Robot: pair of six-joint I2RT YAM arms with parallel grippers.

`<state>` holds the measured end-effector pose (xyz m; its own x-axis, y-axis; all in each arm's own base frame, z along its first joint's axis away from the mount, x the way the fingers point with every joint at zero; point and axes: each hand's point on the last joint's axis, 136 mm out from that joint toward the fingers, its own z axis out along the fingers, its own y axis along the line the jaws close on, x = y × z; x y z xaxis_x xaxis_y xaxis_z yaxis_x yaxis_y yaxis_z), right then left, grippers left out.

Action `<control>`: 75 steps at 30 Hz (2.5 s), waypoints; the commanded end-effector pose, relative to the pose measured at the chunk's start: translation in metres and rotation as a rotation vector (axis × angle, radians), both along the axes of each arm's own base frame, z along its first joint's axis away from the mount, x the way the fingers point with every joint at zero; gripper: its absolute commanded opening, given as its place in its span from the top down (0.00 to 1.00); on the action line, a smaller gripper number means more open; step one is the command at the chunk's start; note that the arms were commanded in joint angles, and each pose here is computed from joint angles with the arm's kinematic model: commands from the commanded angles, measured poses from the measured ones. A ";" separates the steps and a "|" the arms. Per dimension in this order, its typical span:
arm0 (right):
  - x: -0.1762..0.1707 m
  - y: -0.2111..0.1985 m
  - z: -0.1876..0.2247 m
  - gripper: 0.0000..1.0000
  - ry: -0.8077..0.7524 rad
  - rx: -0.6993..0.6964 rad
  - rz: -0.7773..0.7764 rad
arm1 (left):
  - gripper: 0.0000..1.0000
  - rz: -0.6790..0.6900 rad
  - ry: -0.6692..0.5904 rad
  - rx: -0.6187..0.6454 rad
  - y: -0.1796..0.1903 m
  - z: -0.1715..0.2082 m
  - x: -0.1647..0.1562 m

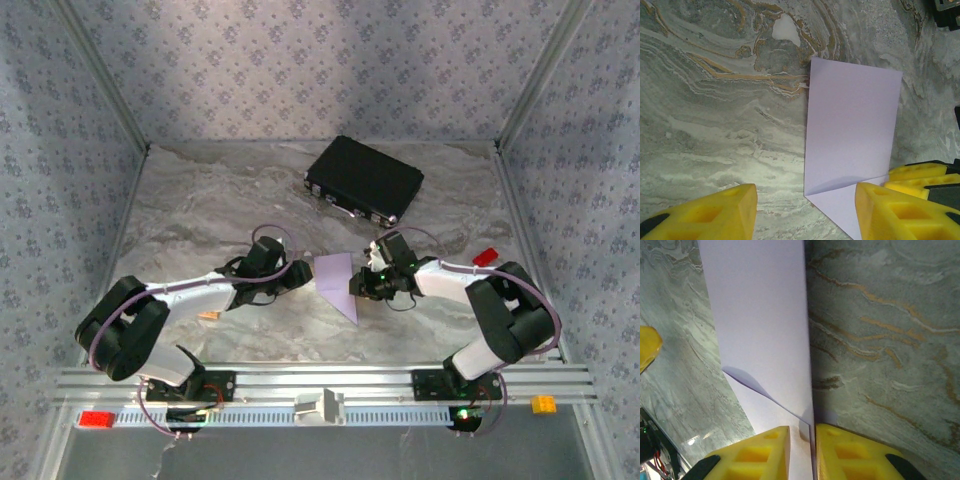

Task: Fold a paper plane with a square sheet of paper (pick it up from the middle)
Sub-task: Fourth fold the wing at the center of the table.

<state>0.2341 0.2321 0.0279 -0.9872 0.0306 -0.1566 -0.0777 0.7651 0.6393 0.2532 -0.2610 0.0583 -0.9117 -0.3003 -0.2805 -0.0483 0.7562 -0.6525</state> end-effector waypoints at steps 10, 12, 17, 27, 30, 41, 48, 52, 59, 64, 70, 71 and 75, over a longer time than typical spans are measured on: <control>-0.001 0.002 0.010 0.75 -0.007 -0.005 0.010 | 0.46 0.001 0.023 -0.011 -0.003 -0.004 0.001; -0.001 0.003 0.011 0.75 -0.011 -0.004 0.009 | 0.46 0.001 0.023 -0.010 -0.003 -0.004 0.001; -0.001 0.000 0.013 0.76 -0.037 -0.034 0.032 | 0.46 0.002 0.026 -0.009 -0.002 -0.005 0.001; -0.001 0.004 0.017 0.76 -0.047 -0.025 0.038 | 0.46 0.000 0.030 -0.009 -0.003 -0.007 0.000; -0.001 0.002 0.016 0.76 -0.043 -0.037 0.033 | 0.46 0.003 0.030 -0.012 -0.003 -0.006 0.000; -0.002 0.001 0.013 0.76 -0.036 -0.043 0.028 | 0.58 -0.124 0.011 -0.067 -0.039 0.008 0.014; -0.004 0.001 0.011 0.76 -0.030 -0.037 0.031 | 0.66 -0.180 0.032 -0.081 -0.063 0.001 0.033; -0.004 0.002 0.011 0.77 -0.030 -0.034 0.031 | 0.71 -0.201 0.094 -0.080 -0.072 -0.017 0.034; -0.005 0.003 0.013 0.77 -0.029 -0.022 0.040 | 0.76 -0.187 0.164 -0.069 -0.071 -0.041 0.029; -0.005 0.005 0.014 0.78 -0.030 -0.005 0.043 | 0.76 -0.187 0.174 -0.060 -0.069 -0.044 0.027; -0.009 -0.001 0.011 0.79 -0.022 -0.046 0.029 | 0.77 -0.185 0.176 -0.055 -0.069 -0.044 0.027; -0.009 -0.005 0.009 0.77 -0.022 -0.063 0.020 | 0.77 -0.185 0.175 -0.055 -0.069 -0.044 0.027; -0.013 -0.006 0.011 0.77 -0.020 -0.054 0.022 | 0.77 -0.180 0.178 -0.049 -0.067 -0.045 0.027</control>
<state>0.2281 0.2305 0.0397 -0.9820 0.0004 -0.1888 -0.1163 0.7867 0.6063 0.2870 -0.3321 0.0278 -0.9790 -0.1453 -0.1430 -0.0017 0.7070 -0.7072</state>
